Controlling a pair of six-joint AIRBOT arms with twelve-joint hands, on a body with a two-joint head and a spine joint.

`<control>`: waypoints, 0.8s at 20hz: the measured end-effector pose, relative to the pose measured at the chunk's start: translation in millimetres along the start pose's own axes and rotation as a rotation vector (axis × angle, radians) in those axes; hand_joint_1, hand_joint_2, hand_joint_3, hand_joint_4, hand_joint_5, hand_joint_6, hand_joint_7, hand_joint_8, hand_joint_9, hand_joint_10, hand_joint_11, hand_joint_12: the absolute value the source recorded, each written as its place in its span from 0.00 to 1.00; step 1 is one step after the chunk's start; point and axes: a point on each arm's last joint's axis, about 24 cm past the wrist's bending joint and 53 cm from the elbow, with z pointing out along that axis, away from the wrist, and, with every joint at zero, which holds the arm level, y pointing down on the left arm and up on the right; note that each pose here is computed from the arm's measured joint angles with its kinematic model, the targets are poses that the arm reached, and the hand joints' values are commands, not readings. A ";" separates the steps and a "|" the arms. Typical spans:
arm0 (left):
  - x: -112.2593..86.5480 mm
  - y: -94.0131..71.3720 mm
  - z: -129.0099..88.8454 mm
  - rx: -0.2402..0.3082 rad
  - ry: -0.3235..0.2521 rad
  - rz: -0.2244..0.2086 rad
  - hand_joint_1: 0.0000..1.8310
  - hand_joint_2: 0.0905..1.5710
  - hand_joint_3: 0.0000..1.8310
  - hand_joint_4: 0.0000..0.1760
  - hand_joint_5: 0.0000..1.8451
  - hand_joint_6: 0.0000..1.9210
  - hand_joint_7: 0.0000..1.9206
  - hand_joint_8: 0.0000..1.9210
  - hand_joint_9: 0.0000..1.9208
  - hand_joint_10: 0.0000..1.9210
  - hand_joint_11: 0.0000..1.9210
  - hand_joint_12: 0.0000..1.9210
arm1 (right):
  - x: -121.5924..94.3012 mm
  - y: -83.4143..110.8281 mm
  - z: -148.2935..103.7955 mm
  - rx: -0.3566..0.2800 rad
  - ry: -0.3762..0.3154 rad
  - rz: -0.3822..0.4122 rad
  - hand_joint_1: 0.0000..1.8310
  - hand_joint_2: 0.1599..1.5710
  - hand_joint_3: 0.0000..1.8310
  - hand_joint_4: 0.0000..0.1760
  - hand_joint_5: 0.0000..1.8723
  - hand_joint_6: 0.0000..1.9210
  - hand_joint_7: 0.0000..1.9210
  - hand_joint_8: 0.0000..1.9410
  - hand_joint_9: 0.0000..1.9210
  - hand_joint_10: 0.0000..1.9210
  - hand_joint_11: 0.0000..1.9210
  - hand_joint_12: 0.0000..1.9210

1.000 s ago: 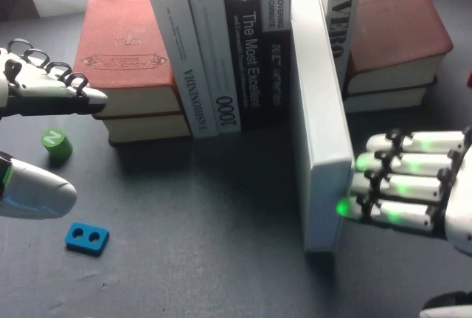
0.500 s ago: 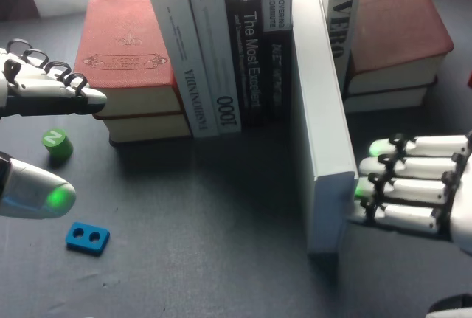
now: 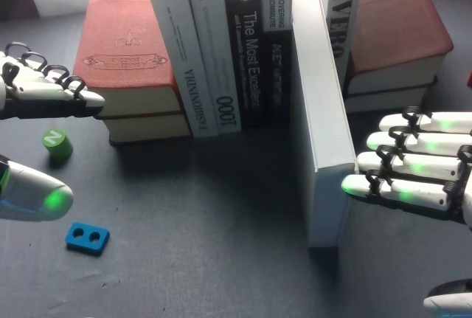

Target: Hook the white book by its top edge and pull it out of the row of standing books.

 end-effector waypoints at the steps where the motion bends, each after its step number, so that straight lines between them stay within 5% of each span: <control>1: -0.2 0.1 0.0 0.000 0.000 0.000 0.00 0.71 0.00 0.00 0.00 0.00 0.00 0.00 0.00 0.00 0.00 0.00 | -1.3 0.8 0.1 -0.002 -0.002 0.002 0.00 0.75 0.00 0.00 0.00 0.00 0.00 0.00 0.00 0.00 0.00 0.00; 11: 0.5 1.0 0.0 -0.002 0.001 -0.001 0.00 0.72 0.00 0.00 0.00 0.00 0.00 0.00 0.00 0.00 0.00 0.00 | -12.1 9.8 -0.4 -0.023 -0.036 0.033 0.00 0.75 0.00 0.00 0.00 0.00 0.00 0.00 0.00 0.00 0.00 0.00; 16: 1.6 2.8 -0.5 -0.006 0.003 -0.003 0.00 0.72 0.00 0.00 0.00 0.00 0.00 0.00 0.00 0.00 0.00 0.00 | 0.6 19.1 -2.7 -0.034 0.010 0.041 0.00 0.75 0.00 0.00 0.00 0.00 0.00 0.00 0.00 0.00 0.00 0.00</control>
